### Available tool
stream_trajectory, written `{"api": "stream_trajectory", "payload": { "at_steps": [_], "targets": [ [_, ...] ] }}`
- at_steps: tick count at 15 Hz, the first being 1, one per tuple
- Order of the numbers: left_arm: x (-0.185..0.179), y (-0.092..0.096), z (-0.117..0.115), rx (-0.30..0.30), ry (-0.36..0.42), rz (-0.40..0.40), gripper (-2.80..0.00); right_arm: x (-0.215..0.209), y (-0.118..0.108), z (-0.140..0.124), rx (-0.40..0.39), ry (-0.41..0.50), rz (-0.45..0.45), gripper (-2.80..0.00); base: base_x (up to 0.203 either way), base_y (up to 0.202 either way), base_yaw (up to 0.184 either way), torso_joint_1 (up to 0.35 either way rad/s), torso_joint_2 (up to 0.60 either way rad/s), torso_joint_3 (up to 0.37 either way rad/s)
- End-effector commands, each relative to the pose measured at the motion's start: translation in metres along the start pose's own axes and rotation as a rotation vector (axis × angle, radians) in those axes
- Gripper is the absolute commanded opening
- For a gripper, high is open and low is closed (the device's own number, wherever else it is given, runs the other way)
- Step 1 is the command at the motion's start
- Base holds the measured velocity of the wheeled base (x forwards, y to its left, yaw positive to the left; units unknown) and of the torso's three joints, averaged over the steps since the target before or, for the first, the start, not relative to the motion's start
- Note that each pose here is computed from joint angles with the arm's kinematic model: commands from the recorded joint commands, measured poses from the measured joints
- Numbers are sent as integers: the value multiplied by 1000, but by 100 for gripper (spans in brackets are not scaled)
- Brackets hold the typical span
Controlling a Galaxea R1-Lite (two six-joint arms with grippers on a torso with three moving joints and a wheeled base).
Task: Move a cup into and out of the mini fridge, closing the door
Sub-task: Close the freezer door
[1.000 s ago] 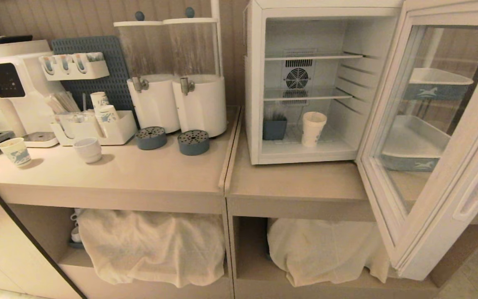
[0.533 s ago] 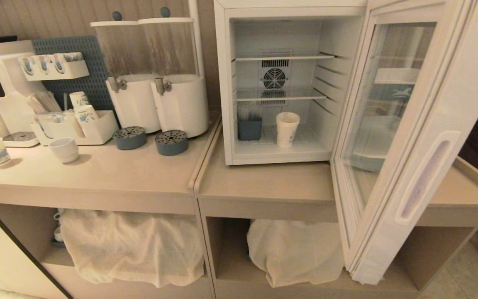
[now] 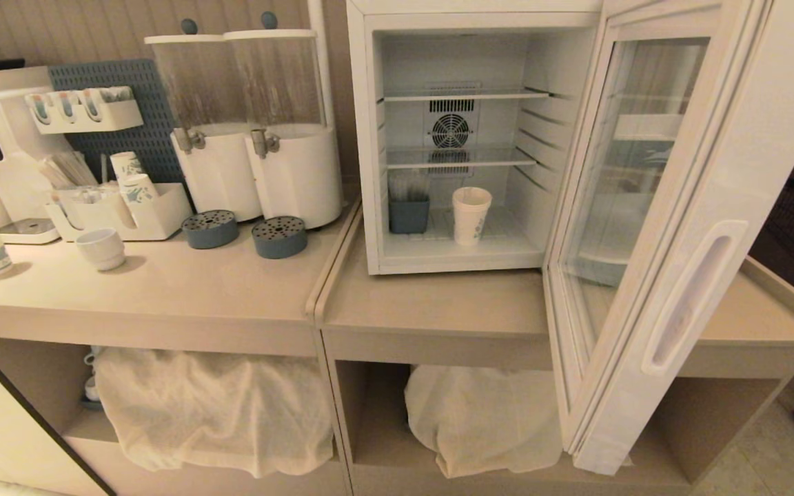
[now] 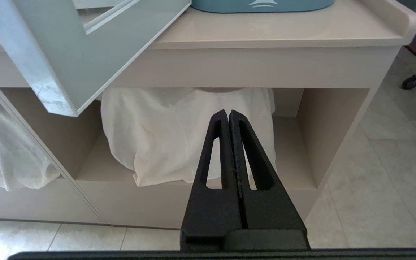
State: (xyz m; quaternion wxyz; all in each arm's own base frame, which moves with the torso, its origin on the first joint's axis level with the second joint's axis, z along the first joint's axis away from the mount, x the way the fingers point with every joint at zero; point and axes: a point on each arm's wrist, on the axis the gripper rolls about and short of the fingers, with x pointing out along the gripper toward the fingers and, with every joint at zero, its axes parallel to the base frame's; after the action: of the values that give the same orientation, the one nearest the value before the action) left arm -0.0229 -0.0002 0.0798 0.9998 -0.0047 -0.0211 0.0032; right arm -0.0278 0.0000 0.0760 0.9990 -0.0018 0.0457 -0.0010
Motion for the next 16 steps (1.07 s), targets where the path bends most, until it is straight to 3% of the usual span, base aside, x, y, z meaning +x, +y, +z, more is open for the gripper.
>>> {"api": "stream_trajectory", "payload": {
  "at_steps": [1, 6, 10, 11, 13, 16],
  "targets": [
    [1, 0, -5, -1, 18, 1, 0, 0, 0, 0, -1, 2, 1, -280, 0, 0, 0, 0, 0, 0],
    [1, 0, -5, -1, 18, 1, 0, 0, 0, 0, 0, 2, 1, -280, -159, 0, 0, 2, 4, 2],
    [1, 0, -5, 0, 18, 1, 0, -4, 0, 9, 14, -34, 4, -280, -13, 0, -1, 2, -3, 3],
    [1, 0, -5, 2, 18, 1, 0, -11, 0, 25, 30, -84, 10, -280, 0, 0, 0, 0, 0, 0],
    [1, 0, -5, 3, 18, 0, 0, -42, 0, 82, 43, -218, 37, -280, 0, 0, 0, 0, 0, 0],
    [1, 0, -5, -1, 18, 1, 0, -61, -4, 177, 66, -264, 127, -280, 0, 0, 0, 0, 0, 0]
  ]
}}
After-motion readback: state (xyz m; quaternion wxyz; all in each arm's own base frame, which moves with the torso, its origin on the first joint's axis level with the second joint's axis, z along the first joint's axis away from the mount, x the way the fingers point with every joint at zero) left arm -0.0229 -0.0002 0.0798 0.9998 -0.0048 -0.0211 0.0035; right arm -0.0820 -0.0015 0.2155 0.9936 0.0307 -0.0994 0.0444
